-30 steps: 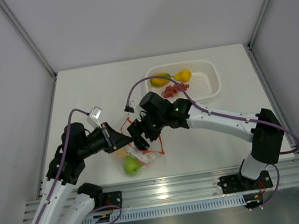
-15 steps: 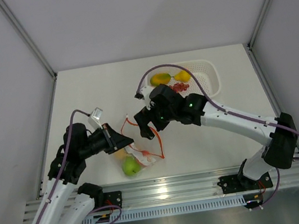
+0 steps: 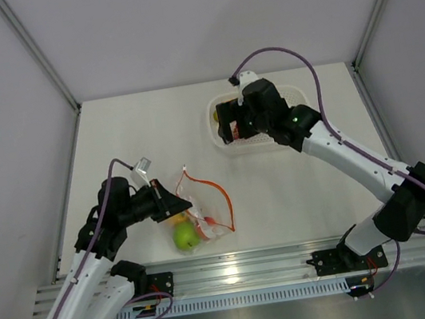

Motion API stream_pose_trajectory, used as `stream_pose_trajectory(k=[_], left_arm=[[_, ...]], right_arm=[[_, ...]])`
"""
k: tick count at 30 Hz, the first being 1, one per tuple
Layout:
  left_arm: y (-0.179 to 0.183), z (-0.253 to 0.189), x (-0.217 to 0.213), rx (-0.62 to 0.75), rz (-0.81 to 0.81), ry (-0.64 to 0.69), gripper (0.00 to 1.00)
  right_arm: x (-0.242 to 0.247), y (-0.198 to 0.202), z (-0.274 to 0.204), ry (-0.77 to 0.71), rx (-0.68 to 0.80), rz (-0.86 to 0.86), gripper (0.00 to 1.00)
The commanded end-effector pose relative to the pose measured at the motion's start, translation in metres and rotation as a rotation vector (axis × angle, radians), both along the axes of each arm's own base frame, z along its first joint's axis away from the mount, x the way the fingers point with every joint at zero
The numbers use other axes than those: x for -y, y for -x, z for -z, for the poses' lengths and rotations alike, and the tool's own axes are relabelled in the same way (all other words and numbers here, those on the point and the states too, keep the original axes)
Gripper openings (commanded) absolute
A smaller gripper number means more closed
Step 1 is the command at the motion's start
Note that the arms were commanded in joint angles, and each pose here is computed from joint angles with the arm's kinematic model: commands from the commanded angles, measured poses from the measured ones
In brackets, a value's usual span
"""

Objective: Place the food in the zip-top bag and seal the zipper
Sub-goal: Place the fake fruit in the zipper food storage bag, then pick up the fake fruit from the bin.

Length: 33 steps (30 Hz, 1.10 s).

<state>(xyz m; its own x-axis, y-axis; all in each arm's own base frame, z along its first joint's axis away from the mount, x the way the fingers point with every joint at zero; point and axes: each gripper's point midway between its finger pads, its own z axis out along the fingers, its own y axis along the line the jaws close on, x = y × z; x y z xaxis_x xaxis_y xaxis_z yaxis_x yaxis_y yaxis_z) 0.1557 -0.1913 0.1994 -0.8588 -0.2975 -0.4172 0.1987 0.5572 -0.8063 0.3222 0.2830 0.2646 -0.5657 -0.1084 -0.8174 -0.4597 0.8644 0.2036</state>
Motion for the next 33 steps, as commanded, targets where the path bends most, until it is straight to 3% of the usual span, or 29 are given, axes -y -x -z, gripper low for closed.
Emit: stream_pose_trajectory(k=[1, 7, 11, 17, 25, 33], left_arm=[[-0.004, -0.008, 0.002, 0.043, 0.008, 0.021, 0.01], [-0.001, -0.014, 0.003, 0.096, 0.035, 0.032, 0.0], [-0.002, -0.014, 0.0, 0.115, 0.018, 0.018, 0.0], [-0.003, -0.004, -0.003, 0.076, 0.003, -0.005, 0.01], [-0.004, -0.002, -0.003, 0.068, 0.003, -0.01, 0.01], [-0.004, 0.0, -0.002, 0.065, 0.004, -0.007, 0.01]], right_arm=[[0.017, -0.053, -0.031, -0.077, 0.086, 0.166, 0.99], [0.057, -0.116, -0.001, 0.021, 0.076, 0.321, 0.99], [0.064, -0.147, 0.049, 0.11, -0.006, 0.348, 0.99], [0.062, -0.181, 0.084, 0.068, -0.11, 0.421, 0.99], [0.04, -0.179, 0.145, 0.002, -0.33, 0.456, 0.99], [0.034, -0.166, 0.173, 0.003, -0.414, 0.459, 0.91]])
